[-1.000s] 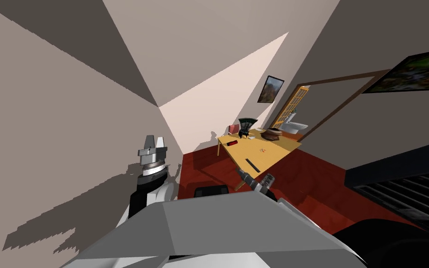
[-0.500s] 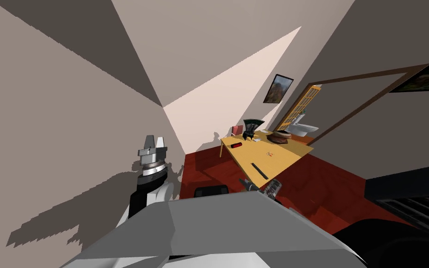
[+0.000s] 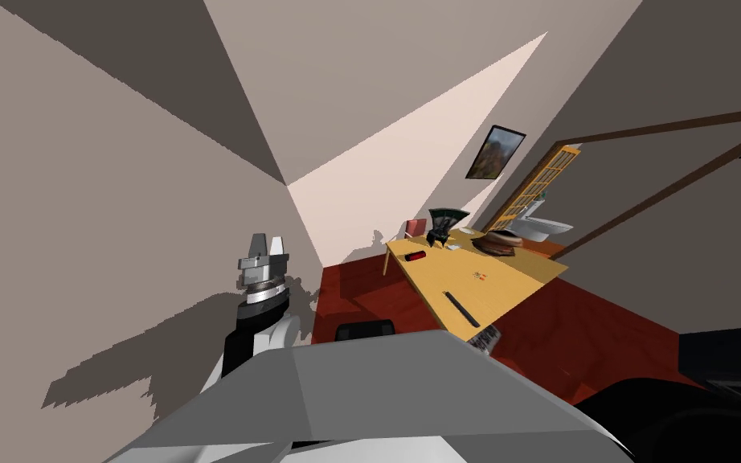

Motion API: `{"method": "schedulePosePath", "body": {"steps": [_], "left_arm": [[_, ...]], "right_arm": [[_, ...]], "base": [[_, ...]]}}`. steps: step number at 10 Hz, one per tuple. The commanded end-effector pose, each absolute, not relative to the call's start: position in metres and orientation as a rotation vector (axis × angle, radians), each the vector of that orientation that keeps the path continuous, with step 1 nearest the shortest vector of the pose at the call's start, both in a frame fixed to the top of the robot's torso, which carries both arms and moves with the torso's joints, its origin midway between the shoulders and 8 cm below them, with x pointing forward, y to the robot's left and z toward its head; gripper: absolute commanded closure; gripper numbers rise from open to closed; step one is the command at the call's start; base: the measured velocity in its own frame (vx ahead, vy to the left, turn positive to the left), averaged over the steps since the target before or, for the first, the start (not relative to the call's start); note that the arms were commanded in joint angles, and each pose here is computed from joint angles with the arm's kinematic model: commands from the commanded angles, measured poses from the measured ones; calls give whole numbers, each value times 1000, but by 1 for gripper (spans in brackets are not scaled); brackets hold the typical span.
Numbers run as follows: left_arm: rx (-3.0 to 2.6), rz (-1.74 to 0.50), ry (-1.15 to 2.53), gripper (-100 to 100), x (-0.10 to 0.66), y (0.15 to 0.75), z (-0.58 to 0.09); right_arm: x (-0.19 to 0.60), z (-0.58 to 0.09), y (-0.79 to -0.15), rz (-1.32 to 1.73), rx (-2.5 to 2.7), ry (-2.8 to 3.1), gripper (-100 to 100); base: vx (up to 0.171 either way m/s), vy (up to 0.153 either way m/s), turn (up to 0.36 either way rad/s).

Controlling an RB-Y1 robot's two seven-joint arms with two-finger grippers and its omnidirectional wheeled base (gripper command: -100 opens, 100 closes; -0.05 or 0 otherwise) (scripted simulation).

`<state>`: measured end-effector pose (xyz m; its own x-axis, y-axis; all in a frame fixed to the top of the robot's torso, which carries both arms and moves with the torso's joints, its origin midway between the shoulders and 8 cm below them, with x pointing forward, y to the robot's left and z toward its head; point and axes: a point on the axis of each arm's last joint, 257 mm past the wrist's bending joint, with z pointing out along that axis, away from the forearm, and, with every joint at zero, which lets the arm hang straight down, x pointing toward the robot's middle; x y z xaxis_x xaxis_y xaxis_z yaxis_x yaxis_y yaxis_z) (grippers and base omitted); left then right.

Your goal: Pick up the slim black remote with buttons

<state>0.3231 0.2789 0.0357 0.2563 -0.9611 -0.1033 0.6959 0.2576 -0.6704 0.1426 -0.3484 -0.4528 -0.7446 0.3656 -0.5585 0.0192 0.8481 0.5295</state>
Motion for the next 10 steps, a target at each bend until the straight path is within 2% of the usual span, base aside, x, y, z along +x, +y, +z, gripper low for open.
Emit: {"method": "schedulePosePath", "body": {"steps": [1, 3, 6, 10], "left_arm": [[-561, -1207, 564, 0, 323, 279, 36], [-561, -1207, 564, 0, 323, 279, 36], [-561, -1207, 564, 0, 323, 279, 36], [-561, -1207, 564, 0, 323, 279, 36]], "right_arm": [[128, -465, -361, 623, 274, 2390, -100], [110, -471, -365, 615, 240, 2444, -100], [75, -487, -393, 543, 229, 2540, -100], [7, -507, -449, 395, 203, 2717, -100]], "base": [[113, 23, 53], [113, 4, 81], [40, -2, 31], [136, -27, 95]]}}
